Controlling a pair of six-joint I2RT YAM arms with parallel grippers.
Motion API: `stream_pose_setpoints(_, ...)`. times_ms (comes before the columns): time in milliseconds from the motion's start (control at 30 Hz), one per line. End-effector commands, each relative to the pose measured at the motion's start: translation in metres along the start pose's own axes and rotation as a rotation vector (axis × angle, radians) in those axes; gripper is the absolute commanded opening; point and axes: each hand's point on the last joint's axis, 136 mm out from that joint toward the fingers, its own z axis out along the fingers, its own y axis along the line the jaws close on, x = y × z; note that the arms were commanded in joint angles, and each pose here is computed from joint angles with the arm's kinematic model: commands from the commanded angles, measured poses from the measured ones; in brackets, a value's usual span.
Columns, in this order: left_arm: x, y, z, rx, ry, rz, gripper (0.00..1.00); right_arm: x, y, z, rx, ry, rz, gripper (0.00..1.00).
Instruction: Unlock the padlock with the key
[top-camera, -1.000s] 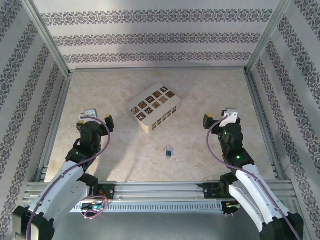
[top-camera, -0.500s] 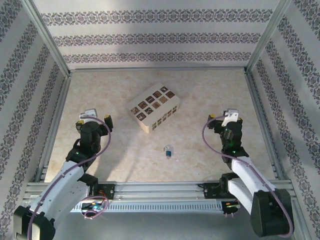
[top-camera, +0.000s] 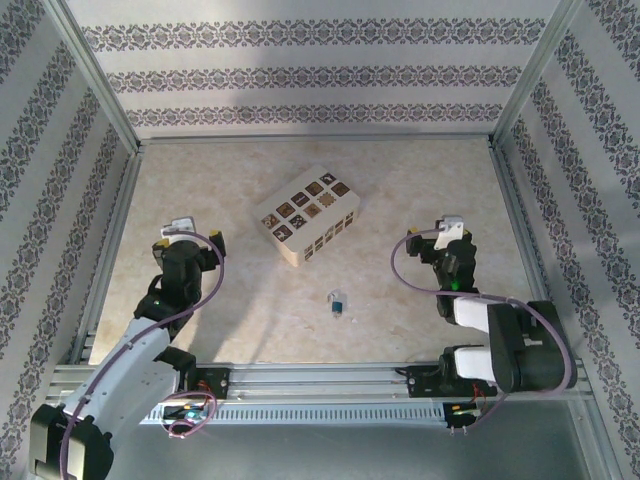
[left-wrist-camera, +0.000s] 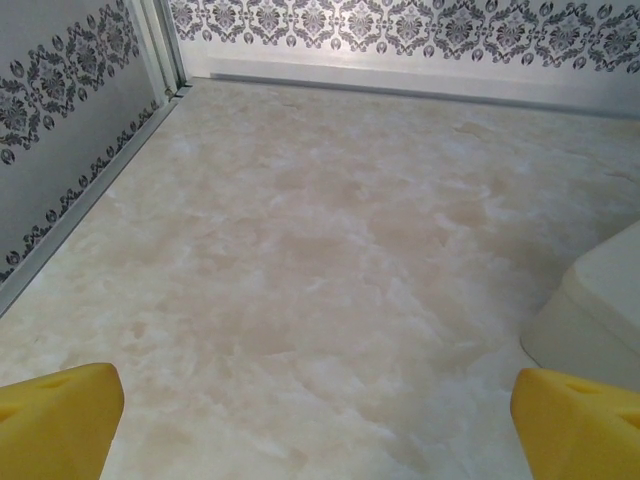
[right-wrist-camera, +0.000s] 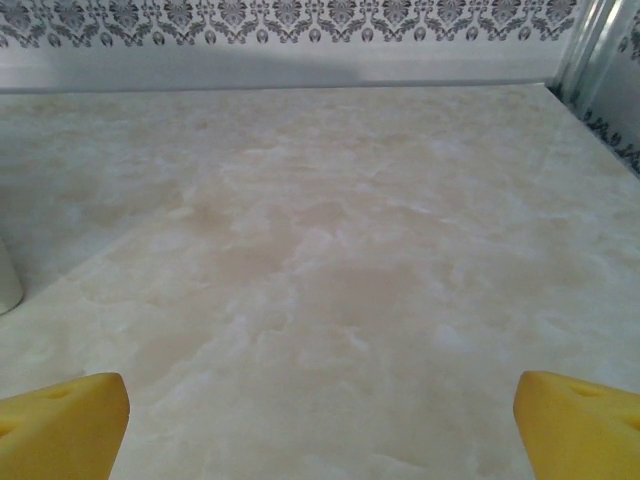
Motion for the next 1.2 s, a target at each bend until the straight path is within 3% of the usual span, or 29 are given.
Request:
stream_pose_setpoints(0, 0.001, 0.007, 0.004, -0.024, -0.012, 0.011, 0.99, -0.024, 0.006, 0.005, -0.039, -0.119, -0.025, 0.98)
stream_pose_setpoints(400, 0.011, 0.021, 0.011, -0.063, 0.003, 0.001, 0.99, -0.011, 0.005, 0.02, -0.042, -0.093, -0.02, 0.98)
stream_pose_setpoints(633, 0.02, 0.03, 0.018, -0.097, 0.017, 0.004, 0.99, -0.006, -0.021, 0.038, 0.098, 0.006, 0.041, 0.99)
stream_pose_setpoints(1167, 0.041, 0.035, 0.046, -0.121, 0.031, 0.015, 0.99, -0.009, -0.02, 0.038, 0.097, -0.005, 0.038, 0.98)
